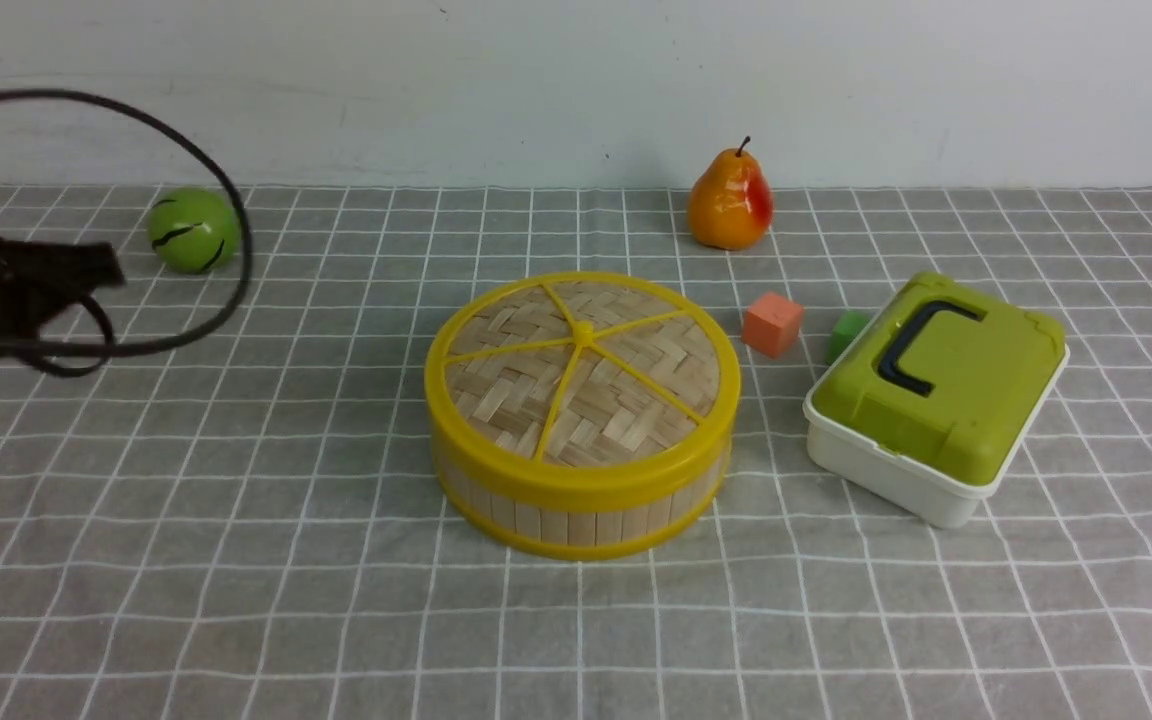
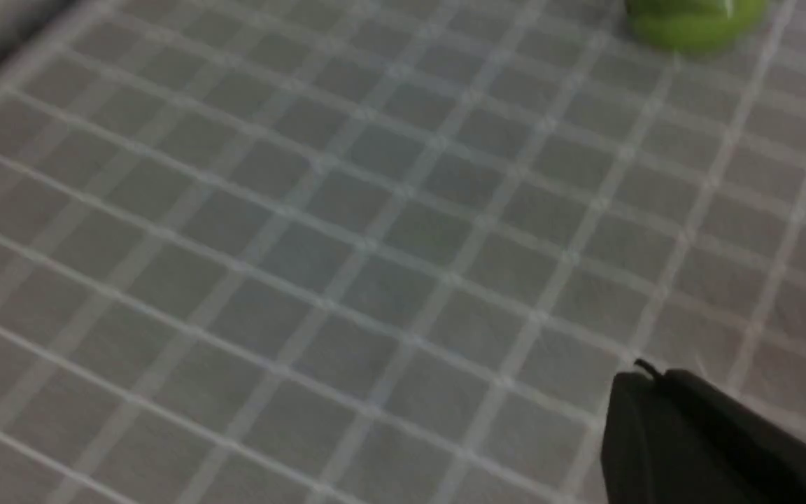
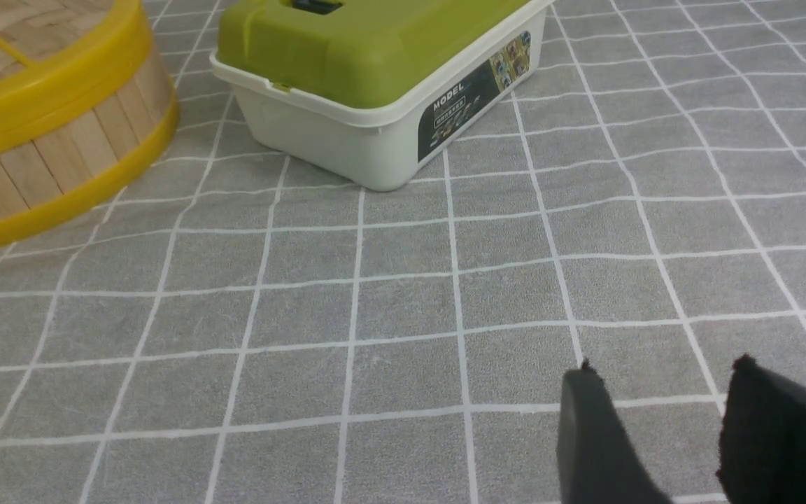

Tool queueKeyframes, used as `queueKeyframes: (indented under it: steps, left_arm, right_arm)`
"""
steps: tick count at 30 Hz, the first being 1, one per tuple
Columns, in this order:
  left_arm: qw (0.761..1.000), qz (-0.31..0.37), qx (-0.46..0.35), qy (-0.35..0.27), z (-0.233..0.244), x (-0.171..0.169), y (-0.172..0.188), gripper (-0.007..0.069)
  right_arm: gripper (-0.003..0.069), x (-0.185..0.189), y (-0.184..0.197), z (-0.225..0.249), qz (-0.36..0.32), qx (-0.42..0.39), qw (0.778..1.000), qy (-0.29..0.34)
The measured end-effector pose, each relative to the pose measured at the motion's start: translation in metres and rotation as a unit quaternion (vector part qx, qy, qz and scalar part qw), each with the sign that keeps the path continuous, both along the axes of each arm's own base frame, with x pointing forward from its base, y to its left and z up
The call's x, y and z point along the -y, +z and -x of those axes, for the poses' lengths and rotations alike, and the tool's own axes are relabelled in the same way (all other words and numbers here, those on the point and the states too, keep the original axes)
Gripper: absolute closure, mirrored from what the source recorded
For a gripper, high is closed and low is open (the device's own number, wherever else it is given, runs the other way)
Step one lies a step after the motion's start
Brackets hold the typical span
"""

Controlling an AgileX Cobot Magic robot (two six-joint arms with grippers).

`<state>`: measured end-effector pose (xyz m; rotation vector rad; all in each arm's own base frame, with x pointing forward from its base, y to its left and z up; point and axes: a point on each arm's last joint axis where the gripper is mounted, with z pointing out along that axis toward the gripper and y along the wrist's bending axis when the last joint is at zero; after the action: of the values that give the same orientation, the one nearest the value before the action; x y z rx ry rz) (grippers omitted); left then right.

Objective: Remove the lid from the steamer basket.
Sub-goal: Use the left arm to lift the lid of the steamer

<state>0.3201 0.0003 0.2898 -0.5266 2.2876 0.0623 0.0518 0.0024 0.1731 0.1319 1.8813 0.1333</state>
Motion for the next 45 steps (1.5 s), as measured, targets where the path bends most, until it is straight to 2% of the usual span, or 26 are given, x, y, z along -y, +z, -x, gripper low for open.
queueKeyframes:
  steps: [3, 4, 5, 8, 11, 15, 19, 20, 22, 25, 26, 30, 31, 35, 39, 45]
  left_arm:
    - [0.990, 0.085, -0.055, -0.097, -0.005, 0.024, 0.005, 0.0638]
    - [0.975, 0.131, -0.060, -0.170, -0.009, 0.040, 0.020, 0.0638]
    - [0.965, 0.151, -0.056, -0.207, -0.012, 0.048, 0.031, 0.0638]
    - [0.945, 0.164, -0.039, -0.280, -0.021, 0.073, 0.059, 0.0638]
    - [0.936, 0.144, -0.039, -0.318, -0.028, 0.093, 0.071, 0.0638]
    - [0.933, 0.080, -0.070, -0.345, -0.047, 0.141, 0.074, 0.0638]
    - [0.919, 0.013, -0.099, -0.382, -0.062, 0.189, 0.065, 0.0638]
    - [0.919, 0.013, -0.097, -0.382, -0.062, 0.189, 0.067, 0.0638]
    - [0.909, -0.019, -0.109, -0.401, -0.070, 0.217, 0.055, 0.0637]
    - [0.903, -0.045, -0.107, -0.413, -0.077, 0.239, 0.045, 0.0612]
    - [0.902, -0.049, -0.109, -0.414, -0.078, 0.242, 0.042, 0.0608]
    - [0.897, -0.074, -0.111, -0.421, -0.086, 0.258, 0.027, 0.0504]
    - [0.895, -0.083, -0.117, -0.422, -0.088, 0.261, 0.018, 0.0449]
    - [0.898, -0.095, -0.131, -0.409, -0.095, 0.262, 0.002, 0.0331]
    - [0.905, -0.107, -0.127, -0.391, -0.103, 0.263, -0.010, 0.0284]
    - [0.908, -0.106, -0.111, -0.389, -0.108, 0.265, -0.014, 0.0284]
  right_arm:
    - [0.0417, 0.000, 0.000, 0.000, 0.000, 0.000, 1.000, 0.000]
    - [0.0417, 0.000, 0.000, 0.000, 0.000, 0.000, 1.000, 0.000]
    - [0.0417, 0.000, 0.000, 0.000, 0.000, 0.000, 1.000, 0.000]
    - [0.0417, 0.000, 0.000, 0.000, 0.000, 0.000, 1.000, 0.000]
    - [0.0417, 0.000, 0.000, 0.000, 0.000, 0.000, 1.000, 0.000]
    - [0.0417, 0.000, 0.000, 0.000, 0.000, 0.000, 1.000, 0.000]
    - [0.0417, 0.000, 0.000, 0.000, 0.000, 0.000, 1.000, 0.000]
    - [0.0417, 0.000, 0.000, 0.000, 0.000, 0.000, 1.000, 0.000]
    - [0.0417, 0.000, 0.000, 0.000, 0.000, 0.000, 1.000, 0.000]
    - [0.0417, 0.000, 0.000, 0.000, 0.000, 0.000, 1.000, 0.000]
    - [0.0417, 0.000, 0.000, 0.000, 0.000, 0.000, 1.000, 0.000]
    - [0.0417, 0.000, 0.000, 0.000, 0.000, 0.000, 1.000, 0.000]
    - [0.0417, 0.000, 0.000, 0.000, 0.000, 0.000, 1.000, 0.000]
    - [0.0417, 0.000, 0.000, 0.000, 0.000, 0.000, 1.000, 0.000]
    - [0.0417, 0.000, 0.000, 0.000, 0.000, 0.000, 1.000, 0.000]
    - [0.0417, 0.000, 0.000, 0.000, 0.000, 0.000, 1.000, 0.000]
